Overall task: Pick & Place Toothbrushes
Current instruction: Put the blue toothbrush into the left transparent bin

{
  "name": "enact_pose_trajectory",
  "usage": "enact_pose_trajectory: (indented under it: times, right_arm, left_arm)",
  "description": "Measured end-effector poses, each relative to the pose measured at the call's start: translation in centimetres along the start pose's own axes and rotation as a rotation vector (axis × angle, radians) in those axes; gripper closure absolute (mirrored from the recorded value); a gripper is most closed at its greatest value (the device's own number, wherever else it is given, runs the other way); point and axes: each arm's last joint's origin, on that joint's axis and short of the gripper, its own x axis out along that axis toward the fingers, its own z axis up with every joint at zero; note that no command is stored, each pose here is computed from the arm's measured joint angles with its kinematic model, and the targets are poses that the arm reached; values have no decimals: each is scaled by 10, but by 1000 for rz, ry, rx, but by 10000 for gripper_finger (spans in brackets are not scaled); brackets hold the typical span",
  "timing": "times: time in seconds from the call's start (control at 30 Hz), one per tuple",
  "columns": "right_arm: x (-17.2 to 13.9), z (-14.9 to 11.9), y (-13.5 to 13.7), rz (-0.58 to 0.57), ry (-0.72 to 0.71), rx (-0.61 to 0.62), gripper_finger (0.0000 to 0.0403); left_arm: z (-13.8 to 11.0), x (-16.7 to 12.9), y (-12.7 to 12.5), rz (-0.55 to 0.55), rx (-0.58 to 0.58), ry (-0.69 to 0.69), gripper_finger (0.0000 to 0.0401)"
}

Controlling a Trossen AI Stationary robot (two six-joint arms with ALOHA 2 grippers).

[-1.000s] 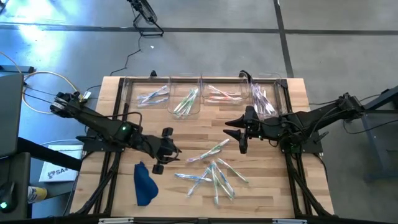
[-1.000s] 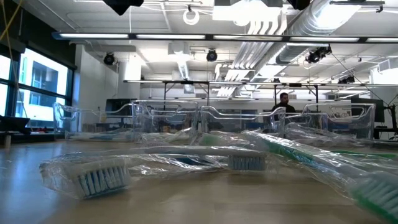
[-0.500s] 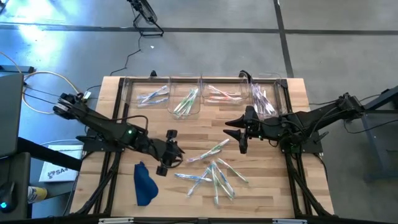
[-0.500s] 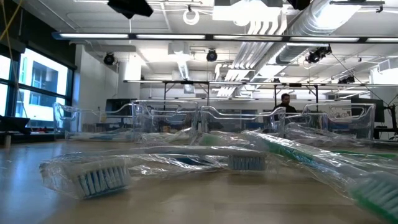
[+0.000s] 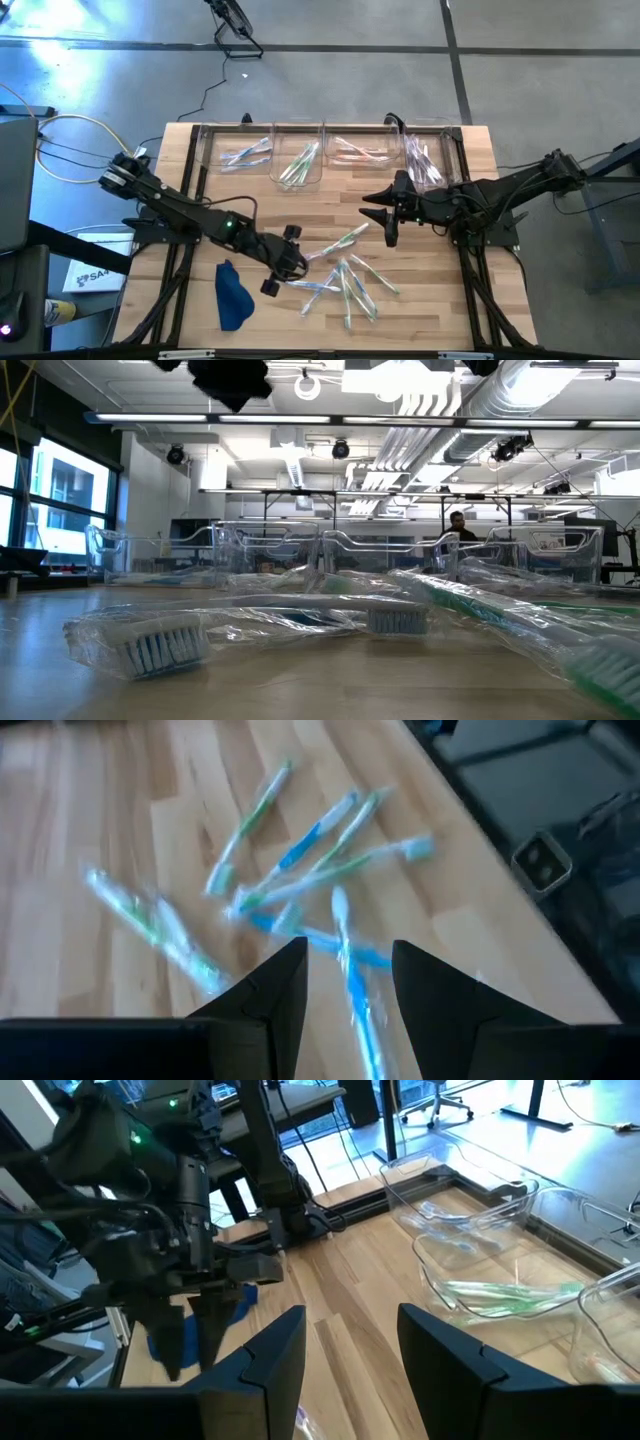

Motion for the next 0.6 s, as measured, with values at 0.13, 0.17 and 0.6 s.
enact_pose_trajectory:
  times: [0.13,0.17,0.6]
  right_arm:
    - [0,-2,-1,-7,17,-12,251]
    - [0,-2,-1,-9,21,-14,251]
    - [0,-5,-2,-21,47,-31,251]
  left_arm:
    - [-2,14,-1,17,11,-16,258]
    - [-4,20,-1,23,21,-5,258]
    - [-35,73,-7,-40,-49,118,258]
